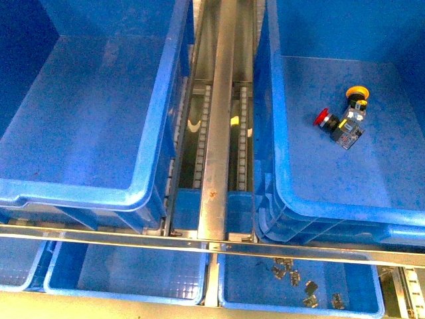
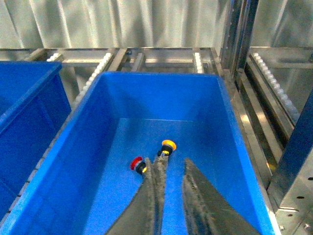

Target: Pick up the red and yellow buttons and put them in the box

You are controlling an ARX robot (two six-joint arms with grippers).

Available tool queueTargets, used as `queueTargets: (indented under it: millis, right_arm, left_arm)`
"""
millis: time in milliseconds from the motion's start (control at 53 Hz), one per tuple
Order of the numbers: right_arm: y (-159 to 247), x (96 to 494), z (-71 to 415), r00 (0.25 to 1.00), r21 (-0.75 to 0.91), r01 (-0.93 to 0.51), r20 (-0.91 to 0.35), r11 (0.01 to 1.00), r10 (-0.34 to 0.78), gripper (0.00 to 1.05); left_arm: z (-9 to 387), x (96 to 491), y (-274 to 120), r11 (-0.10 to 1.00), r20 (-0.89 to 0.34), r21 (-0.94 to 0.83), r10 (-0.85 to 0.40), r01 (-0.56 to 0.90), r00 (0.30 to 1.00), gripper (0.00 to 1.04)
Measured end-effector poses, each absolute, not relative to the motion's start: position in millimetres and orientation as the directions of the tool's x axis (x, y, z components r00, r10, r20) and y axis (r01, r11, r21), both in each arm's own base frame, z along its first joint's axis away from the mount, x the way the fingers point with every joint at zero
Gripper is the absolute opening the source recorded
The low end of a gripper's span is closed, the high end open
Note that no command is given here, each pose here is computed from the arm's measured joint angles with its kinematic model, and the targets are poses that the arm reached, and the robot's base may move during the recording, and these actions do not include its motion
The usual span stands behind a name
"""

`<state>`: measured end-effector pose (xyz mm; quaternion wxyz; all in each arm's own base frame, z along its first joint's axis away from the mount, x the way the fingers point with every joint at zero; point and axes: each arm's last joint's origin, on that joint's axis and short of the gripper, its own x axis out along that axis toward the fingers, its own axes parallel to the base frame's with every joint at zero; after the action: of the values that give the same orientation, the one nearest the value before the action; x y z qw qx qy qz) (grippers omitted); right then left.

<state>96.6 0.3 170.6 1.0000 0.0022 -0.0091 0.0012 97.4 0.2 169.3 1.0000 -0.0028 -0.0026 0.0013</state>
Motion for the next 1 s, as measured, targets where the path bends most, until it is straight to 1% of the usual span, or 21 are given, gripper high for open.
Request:
queueTargets:
  millis: [170,189,302,321,434,472,529,1000]
  right_arm:
    - [0.3,96.7,170.5,1.000,0.004,-0.002,0.018,1.000,0.002,0.52]
    - [0.3,96.7,170.5,1.000,0.004,-0.002,0.018,1.000,0.002,0.54]
    - [0.3,96.6,170.6,1.000,0.004,-0.002,0.018,1.000,0.002,0.75]
    - [0.3,96.6,170.6,1.000,0.004,-0.002,0.018,1.000,0.002,0.76]
    - [0.3,96.6,170.6,1.000,0.004,-0.002,0.018,1.000,0.002,0.96]
    - [0.3,96.6,170.6,1.000,0.005,-0.002,0.018,1.000,0.002,1.00]
    - [0.3,96.7,170.5,1.000,0.004,-0.002,0.018,1.000,0.002,0.99]
    - [0.3,96.6,170.6,1.000,0.004,-0.002,0.018,1.000,0.002,0.99]
  left_arm:
    - [169.3,97.4,0.2,1.000,0.005,-0.006,0.003,-0.003,1.000,0.97]
    - [169.3,97.4,0.2,1.000,0.005,-0.006,0.003,-0.003,1.000,0.97]
    - [169.3,97.4,0.2,1.000,0.005,-0.006,0.003,-0.003,1.000,0.97]
    - [169.3,97.4,0.2,1.000,0.005,-0.006,0.003,-0.003,1.000,0.97]
    - [169.3,97.4,0.2,1.000,0.005,-0.006,0.003,-0.003,1.000,0.97]
    - [169.3,97.4,0.2,1.000,0.005,-0.006,0.003,-0.003,1.000,0.97]
    - [169.3,97.4,0.2,1.000,0.005,-0.006,0.003,-0.003,1.000,0.97]
    - [169.3,97.4,0.2,1.000,0.005,-0.006,0.003,-0.003,1.000,0.97]
